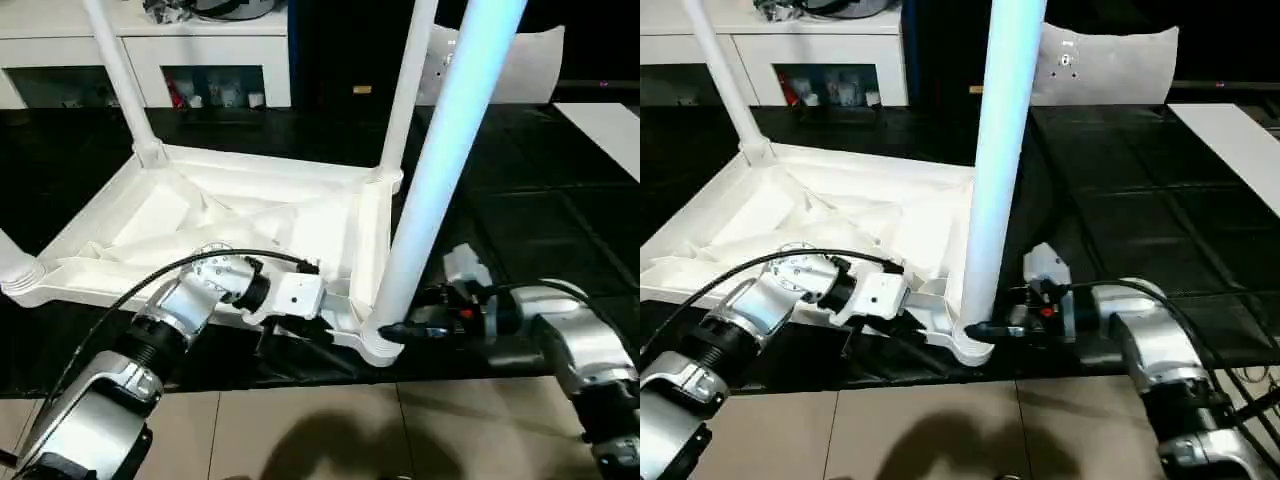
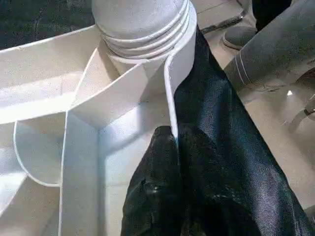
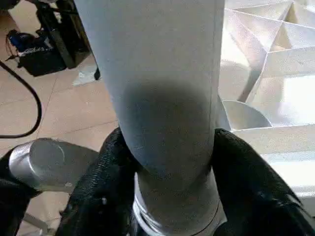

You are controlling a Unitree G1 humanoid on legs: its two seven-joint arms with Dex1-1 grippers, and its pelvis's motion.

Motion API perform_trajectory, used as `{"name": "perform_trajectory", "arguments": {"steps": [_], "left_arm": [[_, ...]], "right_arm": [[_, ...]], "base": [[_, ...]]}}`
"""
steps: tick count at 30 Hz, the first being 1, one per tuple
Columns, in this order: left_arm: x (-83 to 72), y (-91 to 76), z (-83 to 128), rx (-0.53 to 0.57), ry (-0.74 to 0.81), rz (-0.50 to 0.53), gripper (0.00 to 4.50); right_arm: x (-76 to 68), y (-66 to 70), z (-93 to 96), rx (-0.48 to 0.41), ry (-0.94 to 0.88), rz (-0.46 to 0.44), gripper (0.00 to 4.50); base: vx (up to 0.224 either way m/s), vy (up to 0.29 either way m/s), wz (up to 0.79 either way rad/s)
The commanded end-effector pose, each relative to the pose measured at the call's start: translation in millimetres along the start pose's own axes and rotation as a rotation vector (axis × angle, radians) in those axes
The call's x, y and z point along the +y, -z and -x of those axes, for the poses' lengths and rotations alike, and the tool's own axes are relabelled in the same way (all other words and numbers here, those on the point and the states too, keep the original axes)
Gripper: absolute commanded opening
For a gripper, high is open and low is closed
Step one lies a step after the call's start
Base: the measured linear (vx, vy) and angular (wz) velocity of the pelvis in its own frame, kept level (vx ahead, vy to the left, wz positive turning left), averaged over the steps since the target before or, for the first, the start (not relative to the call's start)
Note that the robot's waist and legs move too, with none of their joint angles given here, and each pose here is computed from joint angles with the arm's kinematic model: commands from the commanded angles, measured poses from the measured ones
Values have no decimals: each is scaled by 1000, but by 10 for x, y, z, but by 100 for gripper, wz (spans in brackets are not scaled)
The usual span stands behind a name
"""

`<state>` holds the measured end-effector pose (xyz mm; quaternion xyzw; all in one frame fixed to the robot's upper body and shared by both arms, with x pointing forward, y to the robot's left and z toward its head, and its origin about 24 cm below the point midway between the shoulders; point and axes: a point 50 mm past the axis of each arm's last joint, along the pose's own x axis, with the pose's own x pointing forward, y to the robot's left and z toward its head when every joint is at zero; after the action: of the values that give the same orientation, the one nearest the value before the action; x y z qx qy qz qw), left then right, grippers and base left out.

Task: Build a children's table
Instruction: Rotate leg to tighten

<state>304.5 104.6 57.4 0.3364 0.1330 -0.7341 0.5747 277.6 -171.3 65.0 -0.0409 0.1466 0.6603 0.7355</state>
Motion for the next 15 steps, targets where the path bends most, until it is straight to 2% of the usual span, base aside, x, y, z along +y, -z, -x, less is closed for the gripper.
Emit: {"name": "perform_trajectory", "arguments": {"steps": [1,4,10,13,15], "left_arm": [[-151,32,-184,42,164,-27,0],[-152,39,-180,40,160,-20,0],[-110,63,-183,-23,31,166,0],[-37,-29,-266,-94,-82,276,0],[-21,-51,-286,-107,-106,295,0]], "right_arm": [[3,-19,-39,-4,-31,-2,201],[15,-12,-38,-6,-37,-9,197],[81,58,-81,-26,33,-77,193],[-23,101,-237,-27,221,-125,193],[-48,102,-271,-30,258,-134,193]], "base": [[0,0,0],[0,0,0],[0,0,0],[0,0,0],[0,0,0]]}}
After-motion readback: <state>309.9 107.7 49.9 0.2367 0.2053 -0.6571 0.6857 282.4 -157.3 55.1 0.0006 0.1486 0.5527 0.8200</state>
